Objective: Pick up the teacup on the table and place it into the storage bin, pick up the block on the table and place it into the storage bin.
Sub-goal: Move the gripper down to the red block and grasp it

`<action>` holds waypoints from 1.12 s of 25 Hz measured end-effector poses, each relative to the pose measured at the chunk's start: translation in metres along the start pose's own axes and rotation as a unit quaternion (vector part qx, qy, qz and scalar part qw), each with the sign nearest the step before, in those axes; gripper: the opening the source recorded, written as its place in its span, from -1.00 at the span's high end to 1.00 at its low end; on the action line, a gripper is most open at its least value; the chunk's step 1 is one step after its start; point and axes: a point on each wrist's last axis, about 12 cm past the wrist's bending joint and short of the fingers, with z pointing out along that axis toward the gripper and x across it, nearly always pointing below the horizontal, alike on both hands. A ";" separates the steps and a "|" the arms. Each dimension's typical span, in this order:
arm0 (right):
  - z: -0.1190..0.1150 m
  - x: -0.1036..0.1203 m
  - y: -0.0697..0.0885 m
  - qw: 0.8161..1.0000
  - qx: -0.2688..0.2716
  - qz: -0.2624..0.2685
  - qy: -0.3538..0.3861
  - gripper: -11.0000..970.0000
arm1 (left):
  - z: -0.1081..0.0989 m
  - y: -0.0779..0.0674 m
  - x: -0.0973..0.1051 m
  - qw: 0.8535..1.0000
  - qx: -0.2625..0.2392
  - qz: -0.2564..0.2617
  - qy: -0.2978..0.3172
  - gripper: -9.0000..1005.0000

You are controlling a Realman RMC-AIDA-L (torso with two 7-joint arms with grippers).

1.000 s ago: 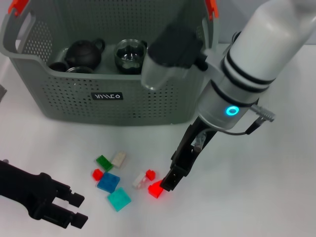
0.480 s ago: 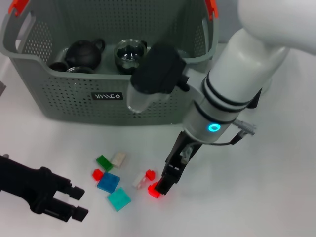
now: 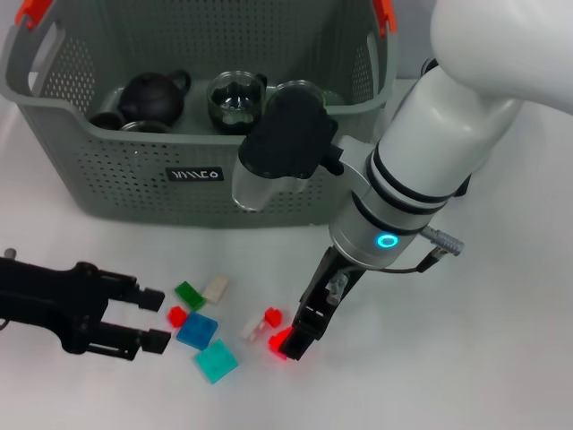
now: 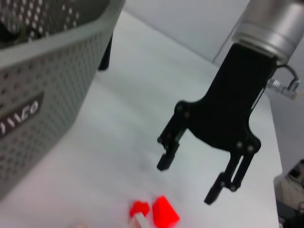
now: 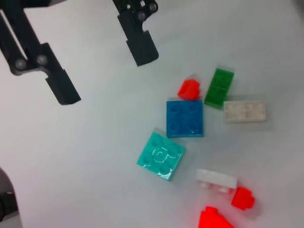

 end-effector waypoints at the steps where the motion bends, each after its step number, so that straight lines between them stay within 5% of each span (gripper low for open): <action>1: 0.000 0.000 -0.001 1.000 0.001 0.002 0.000 -0.61 | 0.000 0.000 0.001 1.000 -0.002 0.005 -0.008 -0.35; 28: 0.027 0.000 0.004 0.999 0.022 0.033 0.005 -0.60 | 0.010 0.003 0.007 1.000 -0.013 -0.004 -0.025 -0.36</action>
